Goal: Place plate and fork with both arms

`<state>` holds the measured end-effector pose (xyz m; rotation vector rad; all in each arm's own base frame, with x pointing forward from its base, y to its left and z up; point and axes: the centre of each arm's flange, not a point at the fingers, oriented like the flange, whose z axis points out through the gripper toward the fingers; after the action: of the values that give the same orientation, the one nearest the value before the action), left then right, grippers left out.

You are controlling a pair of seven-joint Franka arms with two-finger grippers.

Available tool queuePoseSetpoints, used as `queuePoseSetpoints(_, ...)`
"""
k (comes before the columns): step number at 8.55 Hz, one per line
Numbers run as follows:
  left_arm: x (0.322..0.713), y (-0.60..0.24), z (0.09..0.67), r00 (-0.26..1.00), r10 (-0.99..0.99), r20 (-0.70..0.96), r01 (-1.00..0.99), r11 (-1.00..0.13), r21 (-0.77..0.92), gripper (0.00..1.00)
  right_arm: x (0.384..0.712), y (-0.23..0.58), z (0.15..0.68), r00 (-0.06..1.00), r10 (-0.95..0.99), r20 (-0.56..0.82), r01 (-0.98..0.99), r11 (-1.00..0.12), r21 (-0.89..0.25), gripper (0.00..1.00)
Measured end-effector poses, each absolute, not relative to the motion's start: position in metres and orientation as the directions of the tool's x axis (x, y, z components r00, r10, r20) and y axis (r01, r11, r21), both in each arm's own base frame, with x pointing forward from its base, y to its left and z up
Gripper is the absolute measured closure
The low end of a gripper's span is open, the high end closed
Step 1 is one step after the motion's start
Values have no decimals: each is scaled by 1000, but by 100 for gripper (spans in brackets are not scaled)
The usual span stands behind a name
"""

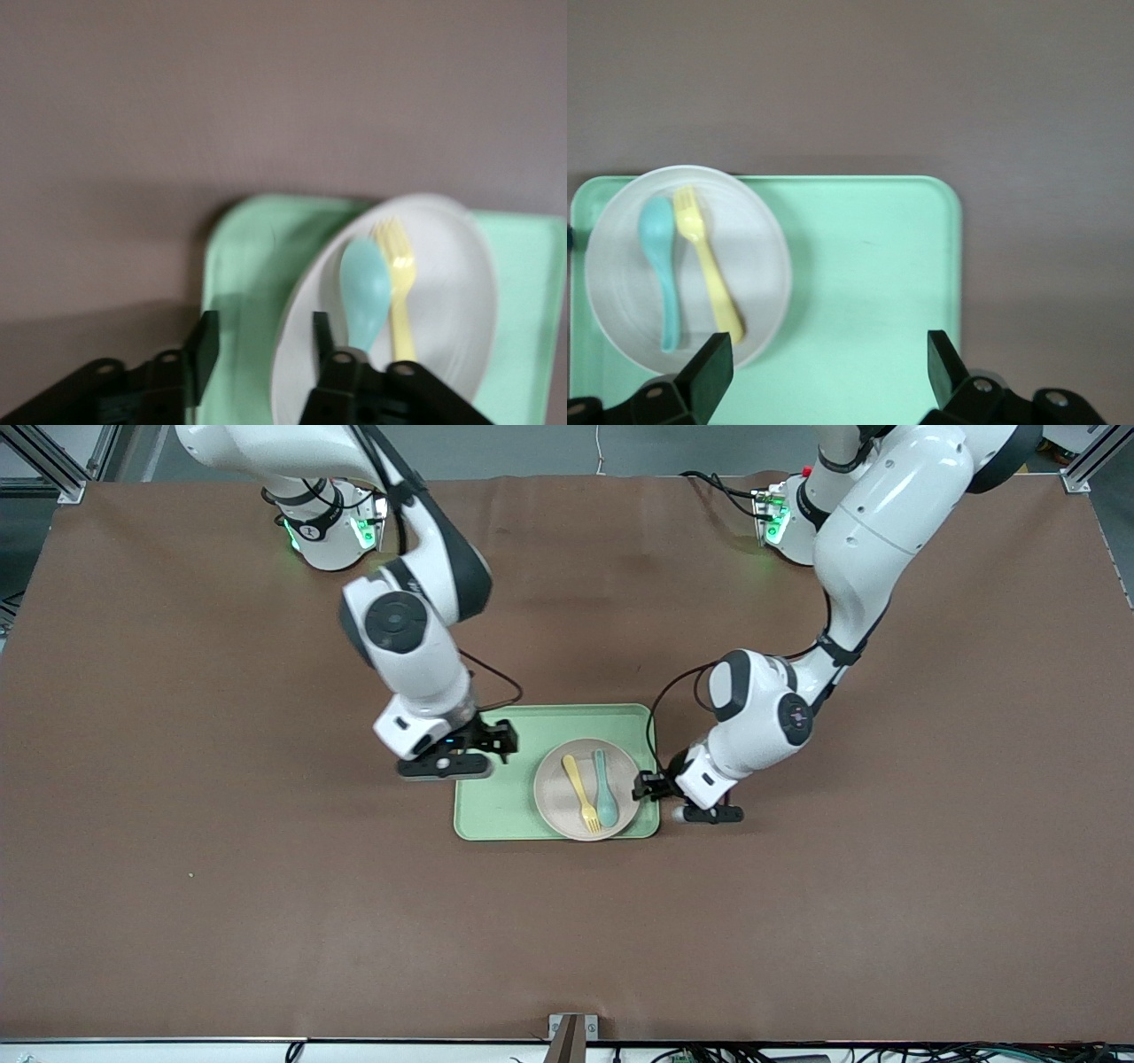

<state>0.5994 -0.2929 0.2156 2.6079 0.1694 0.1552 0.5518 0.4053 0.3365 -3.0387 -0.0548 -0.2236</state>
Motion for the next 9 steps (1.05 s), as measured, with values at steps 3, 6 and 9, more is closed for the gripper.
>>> queuePoseSetpoints(3,649,-187,339,917,310,250,139,-837,530,0,548,473,267,981,78,179,95,-992,-88,6)
queuePoseSetpoints(6,633,-103,415,933,266,243,145,-895,422,0,564,491,222,981,63,181,78,-994,-74,26)
queuePoseSetpoints(9,601,-46,468,967,173,186,147,-978,146,0,563,497,209,981,72,178,85,-994,-65,37)
